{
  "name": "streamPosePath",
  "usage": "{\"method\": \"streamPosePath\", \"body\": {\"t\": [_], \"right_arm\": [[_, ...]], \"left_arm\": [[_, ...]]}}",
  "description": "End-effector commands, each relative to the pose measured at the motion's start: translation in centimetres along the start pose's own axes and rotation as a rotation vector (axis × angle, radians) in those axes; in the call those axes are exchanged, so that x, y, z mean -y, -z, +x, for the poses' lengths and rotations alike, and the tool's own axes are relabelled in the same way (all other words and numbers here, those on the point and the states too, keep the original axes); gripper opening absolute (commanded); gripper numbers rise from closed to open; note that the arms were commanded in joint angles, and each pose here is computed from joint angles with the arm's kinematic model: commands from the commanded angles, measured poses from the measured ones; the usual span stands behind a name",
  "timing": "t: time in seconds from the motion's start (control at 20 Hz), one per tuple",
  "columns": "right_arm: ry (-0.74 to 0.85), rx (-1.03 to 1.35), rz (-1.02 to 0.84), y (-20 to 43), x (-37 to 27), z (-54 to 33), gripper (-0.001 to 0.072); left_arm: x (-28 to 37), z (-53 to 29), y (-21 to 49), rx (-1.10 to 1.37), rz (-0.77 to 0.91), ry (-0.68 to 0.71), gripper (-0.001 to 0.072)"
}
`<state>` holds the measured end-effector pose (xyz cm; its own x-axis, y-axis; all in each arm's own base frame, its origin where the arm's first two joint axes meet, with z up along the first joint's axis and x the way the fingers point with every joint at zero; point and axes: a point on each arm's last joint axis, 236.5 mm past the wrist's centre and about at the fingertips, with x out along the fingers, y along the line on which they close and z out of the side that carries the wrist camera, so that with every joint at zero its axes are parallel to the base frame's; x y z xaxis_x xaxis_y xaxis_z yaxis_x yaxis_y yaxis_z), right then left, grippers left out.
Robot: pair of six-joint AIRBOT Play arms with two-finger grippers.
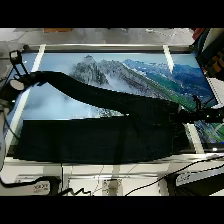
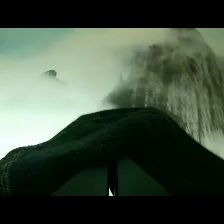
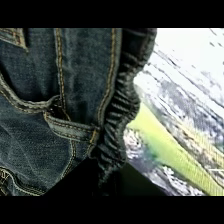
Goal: Fold the clothes and pants, and hang the long-sleeved shirts on hangers.
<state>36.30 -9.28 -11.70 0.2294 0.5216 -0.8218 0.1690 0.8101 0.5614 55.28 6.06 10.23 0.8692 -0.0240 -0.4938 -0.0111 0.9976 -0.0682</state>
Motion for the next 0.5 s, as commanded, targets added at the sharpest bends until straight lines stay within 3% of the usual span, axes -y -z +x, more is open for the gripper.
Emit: {"method": "streamPosePath", "body": {"t": [0.0,0.2,0.35,0.45], "right_arm": [[-0.001,-0.003,0.000,0.1,0.0,0.0,0.0041],[0.002,0.001,-0.001,0.0,0.1,0.0,0.0042],[0.008,0.008,-0.001,-0.2,0.2,0.0,0.0042],[0.016,0.019,0.000,-0.4,0.4,0.0,0.0042]], "left_arm": [[0.3,-5.4,4.1,-0.272,0.095,-0.007,0.0023],[-1.4,-7.8,15.4,-0.756,0.145,-0.020,0.0023],[-2.0,-4.0,18.9,-0.804,0.138,-0.012,0.0027],[-2.8,-0.3,19.7,-0.740,0.144,-0.029,0.0088]]}}
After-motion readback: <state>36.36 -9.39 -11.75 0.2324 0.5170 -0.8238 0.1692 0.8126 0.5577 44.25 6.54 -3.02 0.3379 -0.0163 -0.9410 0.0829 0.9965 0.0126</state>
